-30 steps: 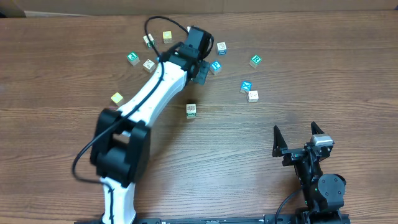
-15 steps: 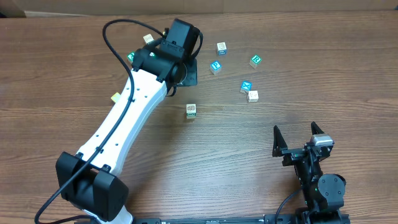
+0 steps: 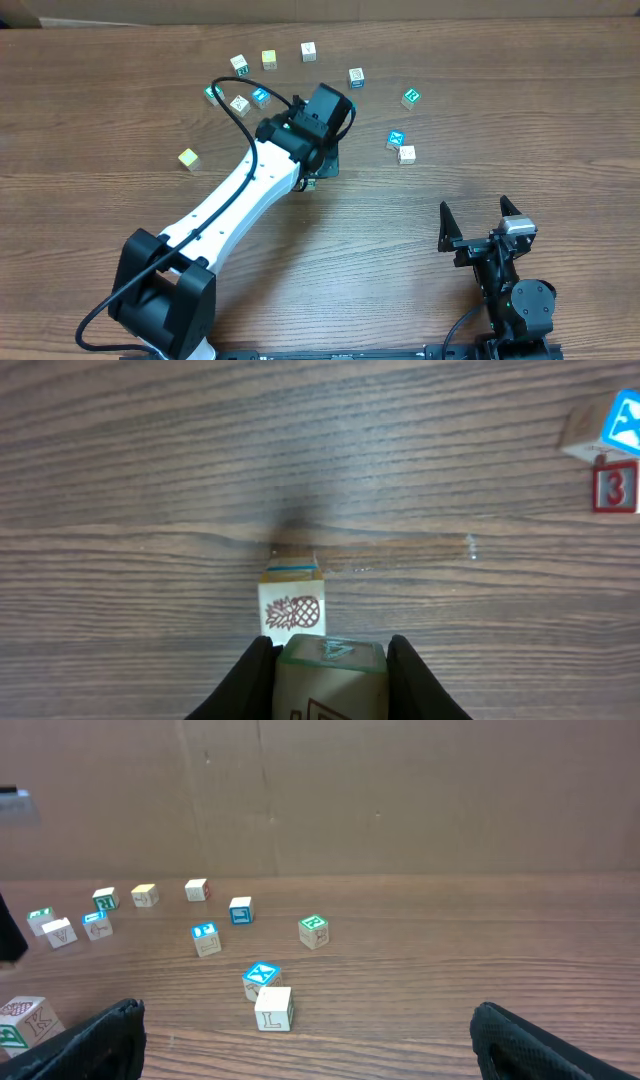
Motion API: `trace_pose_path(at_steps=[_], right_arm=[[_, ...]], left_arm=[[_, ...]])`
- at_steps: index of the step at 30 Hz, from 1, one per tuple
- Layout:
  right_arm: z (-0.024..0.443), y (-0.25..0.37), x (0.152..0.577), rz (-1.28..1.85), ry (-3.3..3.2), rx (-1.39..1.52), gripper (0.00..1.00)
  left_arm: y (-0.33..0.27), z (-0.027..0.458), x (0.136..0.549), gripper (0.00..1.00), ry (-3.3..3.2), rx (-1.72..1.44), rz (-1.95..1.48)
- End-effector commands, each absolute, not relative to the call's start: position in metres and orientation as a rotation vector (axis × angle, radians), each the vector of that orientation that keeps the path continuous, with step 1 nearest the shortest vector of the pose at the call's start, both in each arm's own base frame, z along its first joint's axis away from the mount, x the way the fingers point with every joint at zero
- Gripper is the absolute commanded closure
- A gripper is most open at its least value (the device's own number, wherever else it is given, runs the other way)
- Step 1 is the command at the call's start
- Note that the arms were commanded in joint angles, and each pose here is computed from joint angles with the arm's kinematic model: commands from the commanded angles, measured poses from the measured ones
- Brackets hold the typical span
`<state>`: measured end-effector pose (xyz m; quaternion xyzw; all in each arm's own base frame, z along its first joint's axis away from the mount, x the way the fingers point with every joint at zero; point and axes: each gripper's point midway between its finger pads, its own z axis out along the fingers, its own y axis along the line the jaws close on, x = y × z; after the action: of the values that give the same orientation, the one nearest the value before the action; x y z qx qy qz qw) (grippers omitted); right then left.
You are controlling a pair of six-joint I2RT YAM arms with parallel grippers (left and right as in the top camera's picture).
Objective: Form a tower
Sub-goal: 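Carry the green 4 block over the two-block stack, then lower the 4 block onto the stack and open the left gripper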
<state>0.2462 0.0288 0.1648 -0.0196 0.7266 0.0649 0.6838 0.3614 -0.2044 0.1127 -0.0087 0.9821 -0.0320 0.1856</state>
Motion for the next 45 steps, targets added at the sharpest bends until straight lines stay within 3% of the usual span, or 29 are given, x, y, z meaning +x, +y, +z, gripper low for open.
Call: trace_pose_path(at_steps=[1,45], right_arm=[[0.16,0.03,0.247,0.151,1.636,-0.045,0.0],[0.161,0.03,0.247,0.151,1.636,-0.045,0.0]], left_arm=[[-0.199,0.101,0.361,0.82,2.751,-0.052,-0.021],[-0.188,0.074,0.365,0.79,2.683,-0.113,0.051]])
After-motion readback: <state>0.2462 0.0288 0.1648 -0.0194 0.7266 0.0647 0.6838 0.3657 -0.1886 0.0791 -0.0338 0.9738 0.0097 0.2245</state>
